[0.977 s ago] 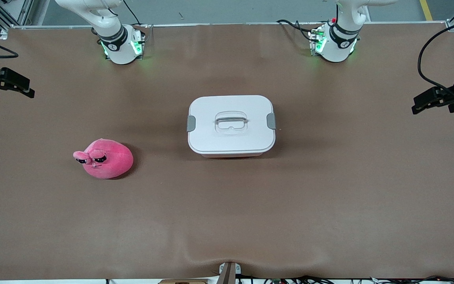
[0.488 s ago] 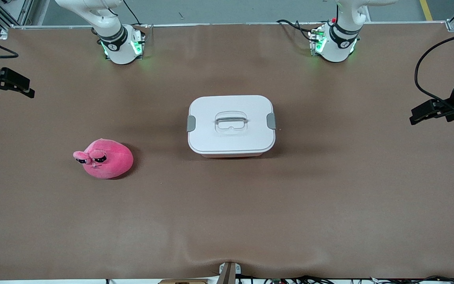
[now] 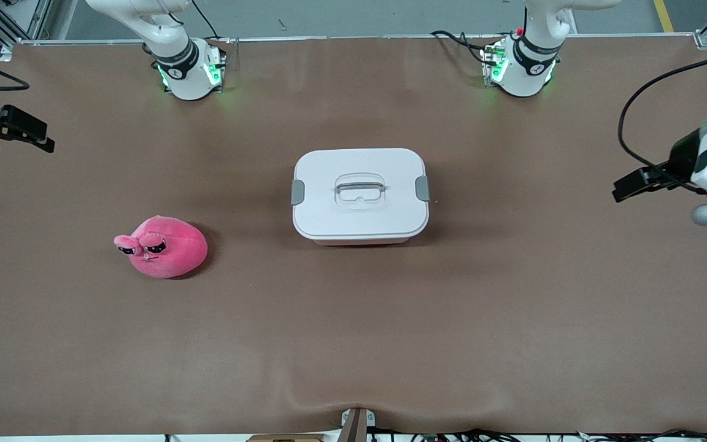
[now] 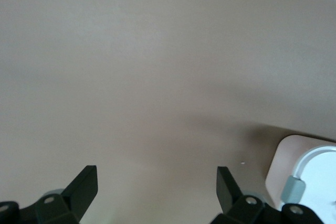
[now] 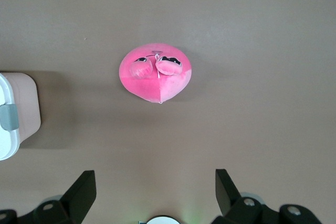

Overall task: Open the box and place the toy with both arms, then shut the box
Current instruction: 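Reach the left gripper to the lid handle while the right gripper reaches the toy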

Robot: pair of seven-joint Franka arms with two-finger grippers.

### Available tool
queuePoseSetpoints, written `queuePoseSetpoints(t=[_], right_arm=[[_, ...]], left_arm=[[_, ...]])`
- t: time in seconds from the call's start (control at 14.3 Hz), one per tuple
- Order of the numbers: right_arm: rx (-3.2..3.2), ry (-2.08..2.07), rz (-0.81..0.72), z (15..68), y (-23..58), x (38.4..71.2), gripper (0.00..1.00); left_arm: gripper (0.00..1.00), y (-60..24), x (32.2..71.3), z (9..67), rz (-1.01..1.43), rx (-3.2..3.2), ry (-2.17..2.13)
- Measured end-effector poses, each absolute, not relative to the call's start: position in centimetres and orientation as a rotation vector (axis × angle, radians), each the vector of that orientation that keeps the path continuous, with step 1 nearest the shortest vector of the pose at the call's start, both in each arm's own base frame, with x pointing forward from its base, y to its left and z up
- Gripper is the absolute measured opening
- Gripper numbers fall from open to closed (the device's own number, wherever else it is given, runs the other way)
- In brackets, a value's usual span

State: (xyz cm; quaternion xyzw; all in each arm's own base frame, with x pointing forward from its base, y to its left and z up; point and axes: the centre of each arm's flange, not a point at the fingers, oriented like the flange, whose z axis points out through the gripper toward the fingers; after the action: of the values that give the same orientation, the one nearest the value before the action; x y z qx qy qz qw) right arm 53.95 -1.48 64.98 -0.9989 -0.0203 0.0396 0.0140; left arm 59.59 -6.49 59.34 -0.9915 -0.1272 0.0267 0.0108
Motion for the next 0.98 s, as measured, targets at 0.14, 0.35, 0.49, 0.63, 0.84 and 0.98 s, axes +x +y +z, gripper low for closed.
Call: queuePoseSetpoints(t=[0.14, 0.35, 0.49, 0.63, 0.84, 0.98], right_arm=[[-3.110, -0.063, 0.123, 65.0, -1.5, 53.9, 1.00], [-3.110, -0.064, 0.124, 65.0, -1.5, 53.9, 1.00], [-3.110, -0.065, 0.125, 65.0, -1.4, 54.0, 1.00], [-3.110, -0.066, 0.125, 65.0, -1.4, 54.0, 1.00], [-3.110, -0.073, 0.124, 64.8, -1.2, 54.1, 1.00], [-3.111, -0.094, 0.117, 64.4, -0.5, 54.6, 1.00]], left_arm=[[1.00, -8.7, 59.7, 58.4, 0.103, -3.072, -0.491], [1.00, -11.2, 59.6, 57.7, 0.109, -3.037, -0.633], [1.00, -12.4, 59.6, 57.5, 0.111, -3.023, -0.731], [1.00, -13.7, 59.6, 57.2, 0.126, -3.021, -0.824], [1.00, -16.3, 59.5, 56.7, 0.124, -3.007, -0.944], [1.00, -19.1, 59.0, 56.2, 0.131, -2.978, -1.011]])
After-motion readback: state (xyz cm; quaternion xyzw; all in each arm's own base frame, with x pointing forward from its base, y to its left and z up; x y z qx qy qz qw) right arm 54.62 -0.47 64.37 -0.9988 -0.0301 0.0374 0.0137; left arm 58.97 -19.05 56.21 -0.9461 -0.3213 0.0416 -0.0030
